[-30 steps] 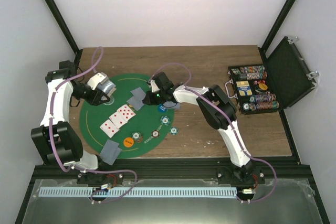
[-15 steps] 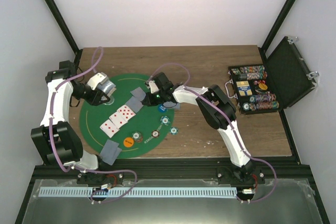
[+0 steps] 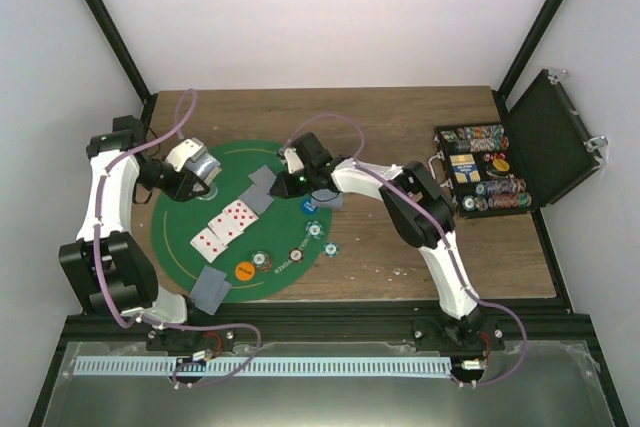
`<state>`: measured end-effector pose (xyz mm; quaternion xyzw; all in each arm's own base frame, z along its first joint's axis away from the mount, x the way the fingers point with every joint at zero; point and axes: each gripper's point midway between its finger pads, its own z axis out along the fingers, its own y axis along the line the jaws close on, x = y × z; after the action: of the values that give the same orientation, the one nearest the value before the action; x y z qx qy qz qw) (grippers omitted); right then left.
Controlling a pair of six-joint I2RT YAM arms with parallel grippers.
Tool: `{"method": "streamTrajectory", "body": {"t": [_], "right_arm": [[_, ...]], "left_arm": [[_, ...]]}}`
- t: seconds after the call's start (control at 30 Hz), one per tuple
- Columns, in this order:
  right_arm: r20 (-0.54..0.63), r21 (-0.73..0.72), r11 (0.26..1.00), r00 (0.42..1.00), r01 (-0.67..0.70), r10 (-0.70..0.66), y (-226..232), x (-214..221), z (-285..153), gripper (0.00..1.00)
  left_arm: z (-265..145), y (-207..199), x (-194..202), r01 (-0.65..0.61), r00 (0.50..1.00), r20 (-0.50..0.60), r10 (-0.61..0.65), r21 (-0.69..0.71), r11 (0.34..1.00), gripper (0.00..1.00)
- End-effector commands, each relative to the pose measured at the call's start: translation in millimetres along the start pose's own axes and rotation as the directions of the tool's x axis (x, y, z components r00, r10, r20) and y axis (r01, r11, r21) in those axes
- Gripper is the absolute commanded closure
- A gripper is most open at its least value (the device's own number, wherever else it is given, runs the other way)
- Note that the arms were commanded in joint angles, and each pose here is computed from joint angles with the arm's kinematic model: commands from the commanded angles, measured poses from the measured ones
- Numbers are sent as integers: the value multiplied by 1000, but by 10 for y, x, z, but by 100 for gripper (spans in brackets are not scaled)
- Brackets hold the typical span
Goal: Distribute texas hold em gaming equipment
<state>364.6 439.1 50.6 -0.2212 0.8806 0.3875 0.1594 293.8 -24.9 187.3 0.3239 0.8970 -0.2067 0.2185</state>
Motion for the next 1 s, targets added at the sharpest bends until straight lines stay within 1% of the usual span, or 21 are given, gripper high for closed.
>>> {"method": "streamTrajectory", "body": {"t": [0.0, 0.13, 0.27, 0.5, 0.63, 0.73, 0.87, 0.97], "right_arm": [[137, 21, 998, 989, 54, -56, 202, -528, -428, 79], [144, 52, 999, 990, -5, -2, -22, -622, -370, 72], [132, 72, 997, 991, -12, 3, -141, -691, -228, 65], [69, 80, 996, 997, -29, 23, -323, -544, 5, 64], [20, 36, 999, 999, -34, 33, -323, -437, 107, 67], [-4, -3, 999, 999, -36, 36, -291, -383, 155, 73], [-13, -44, 998, 999, -42, 41, -248, -364, 193, 79], [-6, -63, 997, 999, -47, 46, -205, -410, 187, 80]], "left_arm": [[-53, -27, -62, -27, 999, 28, 27, 6, 1000, 60], [-60, -29, -64, -28, 999, 28, 28, 4, 1000, 60], [-64, -24, -69, -27, 999, 29, 27, 1, 1000, 60], [-54, -16, -67, -22, 999, 28, 22, 4, 1000, 60], [-63, -9, -84, -22, 999, 29, 21, 5, 1000, 60], [-68, -11, -89, -25, 999, 31, 25, 5, 1000, 60], [-57, -10, -75, -27, 999, 28, 26, 5, 1000, 60], [-45, -12, -66, -23, 999, 26, 23, 9, 1000, 60]]}}
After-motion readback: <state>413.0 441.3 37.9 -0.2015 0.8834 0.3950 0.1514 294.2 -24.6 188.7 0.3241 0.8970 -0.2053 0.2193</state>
